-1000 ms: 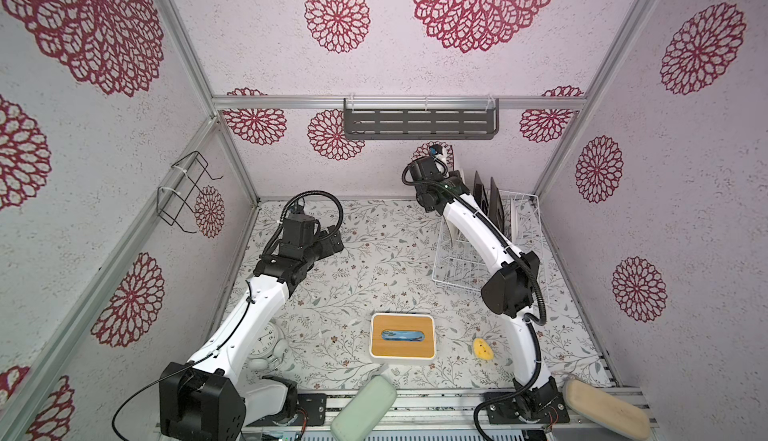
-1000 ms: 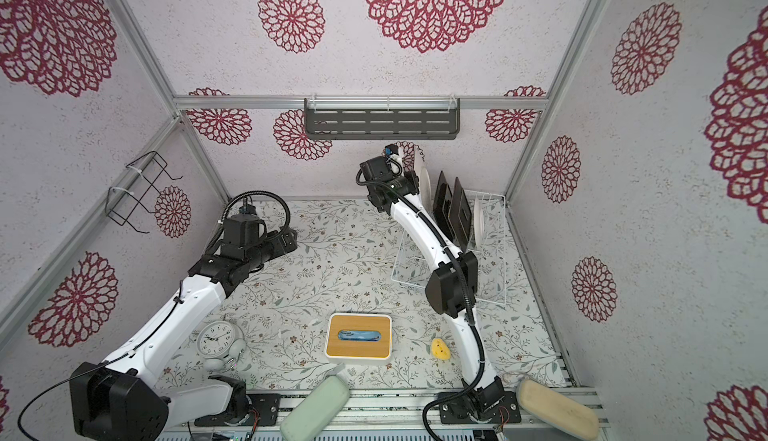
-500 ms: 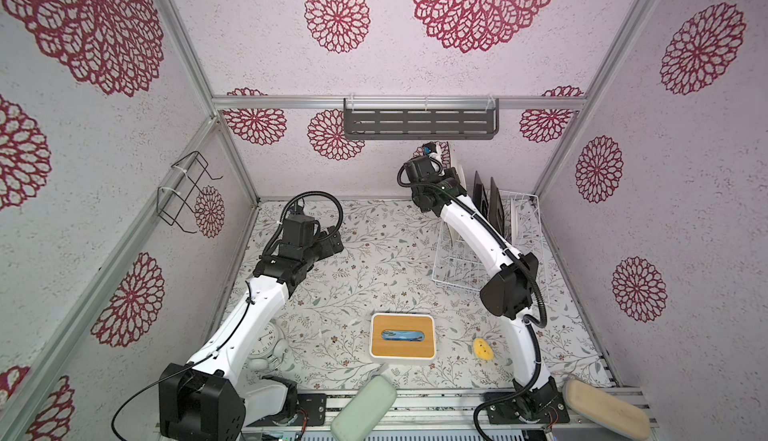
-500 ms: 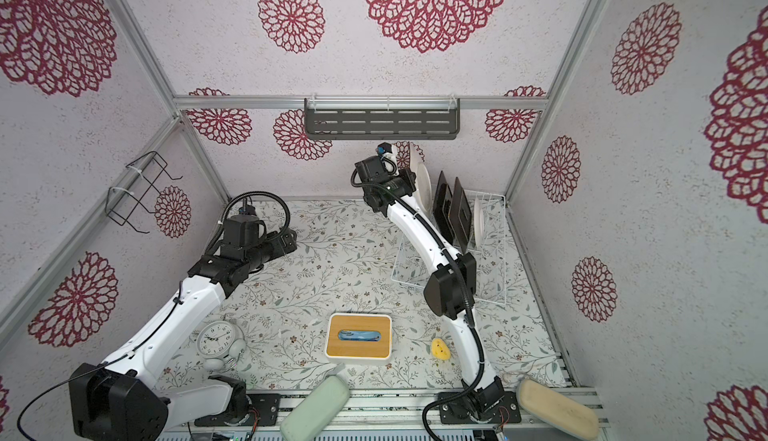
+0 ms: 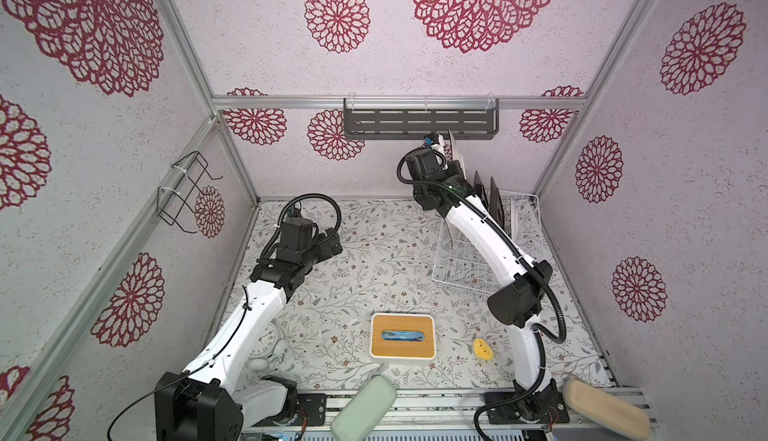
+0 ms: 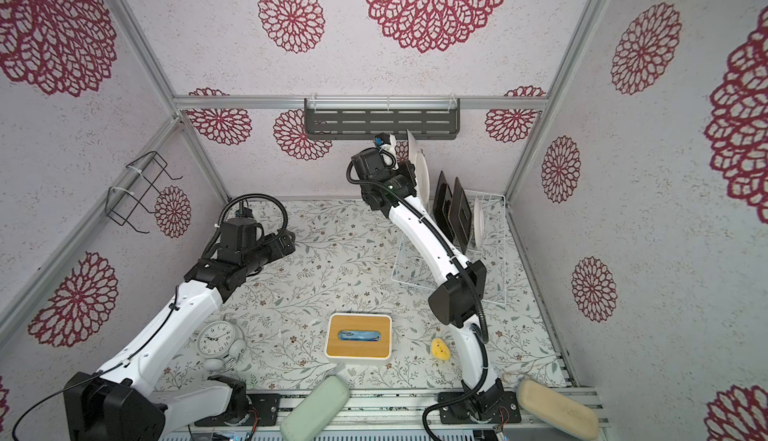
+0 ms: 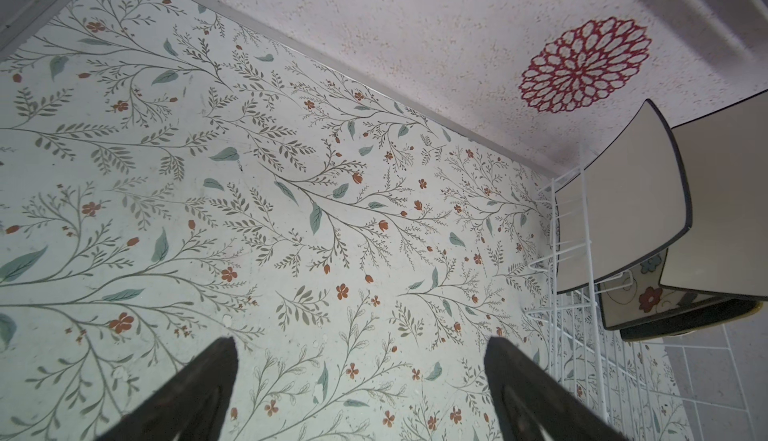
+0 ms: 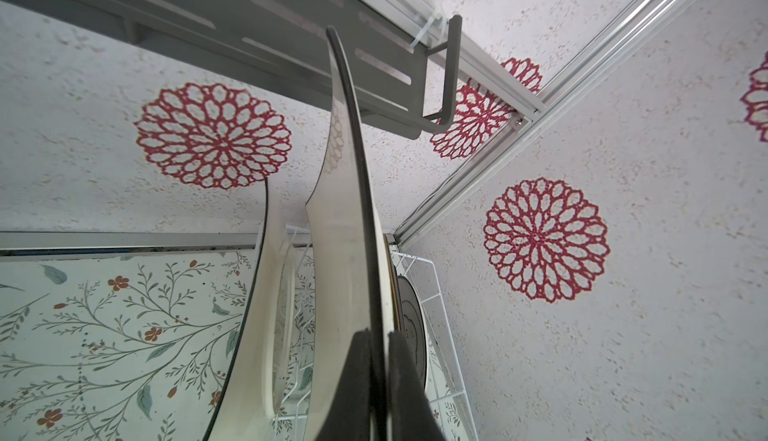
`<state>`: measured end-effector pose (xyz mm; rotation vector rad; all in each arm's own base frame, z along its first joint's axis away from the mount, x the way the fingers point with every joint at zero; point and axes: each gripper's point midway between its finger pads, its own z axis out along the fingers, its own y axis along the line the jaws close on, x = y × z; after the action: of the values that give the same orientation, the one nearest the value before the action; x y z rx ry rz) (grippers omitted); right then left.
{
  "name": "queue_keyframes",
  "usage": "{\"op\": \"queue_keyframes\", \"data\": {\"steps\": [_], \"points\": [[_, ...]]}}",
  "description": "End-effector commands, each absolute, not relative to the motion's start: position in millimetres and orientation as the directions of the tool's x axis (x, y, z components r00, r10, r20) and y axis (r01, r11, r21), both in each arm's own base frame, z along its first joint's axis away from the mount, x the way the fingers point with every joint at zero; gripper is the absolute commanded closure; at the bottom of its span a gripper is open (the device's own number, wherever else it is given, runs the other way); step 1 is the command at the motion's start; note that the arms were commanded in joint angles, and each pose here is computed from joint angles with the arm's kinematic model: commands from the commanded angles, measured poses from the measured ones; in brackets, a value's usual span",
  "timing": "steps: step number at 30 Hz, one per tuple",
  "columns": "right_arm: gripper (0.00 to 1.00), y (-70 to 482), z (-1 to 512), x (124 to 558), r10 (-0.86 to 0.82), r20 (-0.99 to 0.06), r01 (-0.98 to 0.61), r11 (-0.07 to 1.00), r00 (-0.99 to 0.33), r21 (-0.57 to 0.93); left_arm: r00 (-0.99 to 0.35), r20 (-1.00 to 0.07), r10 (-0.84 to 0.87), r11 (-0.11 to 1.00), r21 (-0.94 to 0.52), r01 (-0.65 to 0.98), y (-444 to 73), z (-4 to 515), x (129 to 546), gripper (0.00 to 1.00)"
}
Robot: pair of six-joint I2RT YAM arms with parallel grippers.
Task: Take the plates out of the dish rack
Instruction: 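Lift the cream plate up out of the rack with the right gripper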
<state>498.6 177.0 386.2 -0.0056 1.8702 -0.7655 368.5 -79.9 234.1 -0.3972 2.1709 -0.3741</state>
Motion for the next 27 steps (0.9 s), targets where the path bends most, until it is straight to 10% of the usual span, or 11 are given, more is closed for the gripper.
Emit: {"op": "queue_keyframes", "data": {"steps": [1,27], "points": [[1.0,145,475,458,-0.207,-0.945,0.487,0.816,-0.255,-0.31,-0.554,-0.717,-0.423,0.897,-0.42,-0.14,-80,242,360,0.03],[1.0,151,490,398,-0.032,-0.984,0.291,0.953,-0.175,-0.083,-0.536,-0.683,-0.496,0.852,-0.502,-0.148,-82,254,336,0.03]]}}
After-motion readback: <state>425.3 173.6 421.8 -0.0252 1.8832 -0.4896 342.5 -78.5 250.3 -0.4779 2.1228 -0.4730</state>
